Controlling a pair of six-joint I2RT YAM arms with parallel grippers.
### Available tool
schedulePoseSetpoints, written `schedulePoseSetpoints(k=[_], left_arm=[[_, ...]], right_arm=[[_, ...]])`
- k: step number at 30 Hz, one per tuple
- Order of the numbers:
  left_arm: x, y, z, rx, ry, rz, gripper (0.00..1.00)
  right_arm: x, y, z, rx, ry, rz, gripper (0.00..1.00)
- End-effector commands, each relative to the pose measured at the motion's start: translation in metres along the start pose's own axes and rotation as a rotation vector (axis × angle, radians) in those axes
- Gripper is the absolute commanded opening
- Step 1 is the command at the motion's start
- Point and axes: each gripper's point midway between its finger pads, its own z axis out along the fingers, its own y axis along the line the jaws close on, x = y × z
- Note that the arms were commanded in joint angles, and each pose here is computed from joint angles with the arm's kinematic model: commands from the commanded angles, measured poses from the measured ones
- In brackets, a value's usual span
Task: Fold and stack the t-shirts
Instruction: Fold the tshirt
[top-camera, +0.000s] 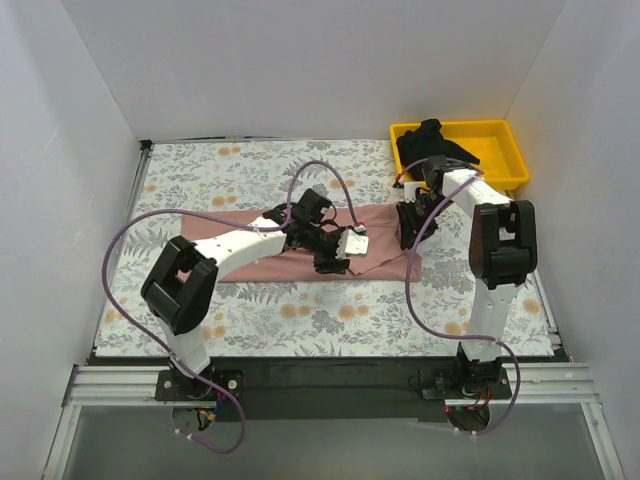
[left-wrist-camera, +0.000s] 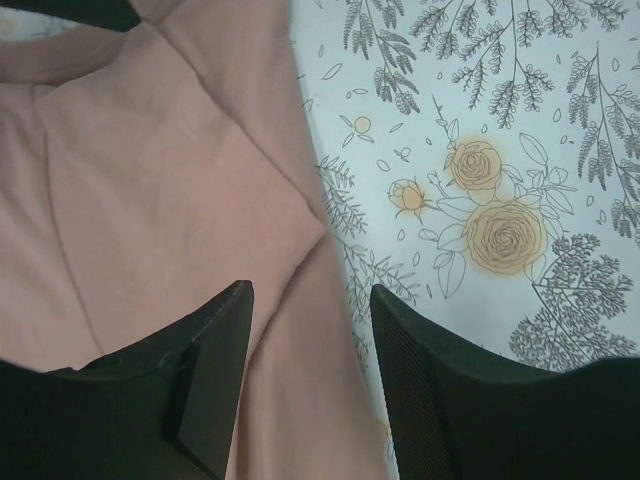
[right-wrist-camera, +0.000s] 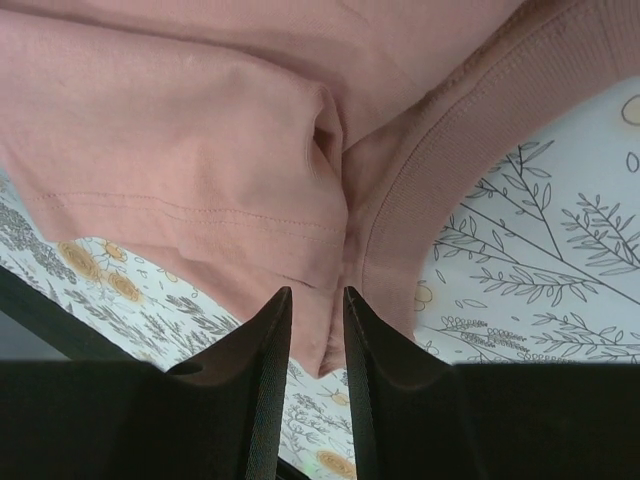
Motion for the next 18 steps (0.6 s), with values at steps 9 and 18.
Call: schedulePoseSetpoints(k=[9,18], left_arm=[[-0.001,0.015,0.044,-0.028,0.039,0.174,0.48],[-0.002,0.013,0.055,-0.021,0.047,0.190,0.43]], right_arm=[[-0.006,0.003,0.009,-0.052,0.016,0.022,0.31],[-0.005,0.002,0.010,-0.046,0.020,0.027,0.28]])
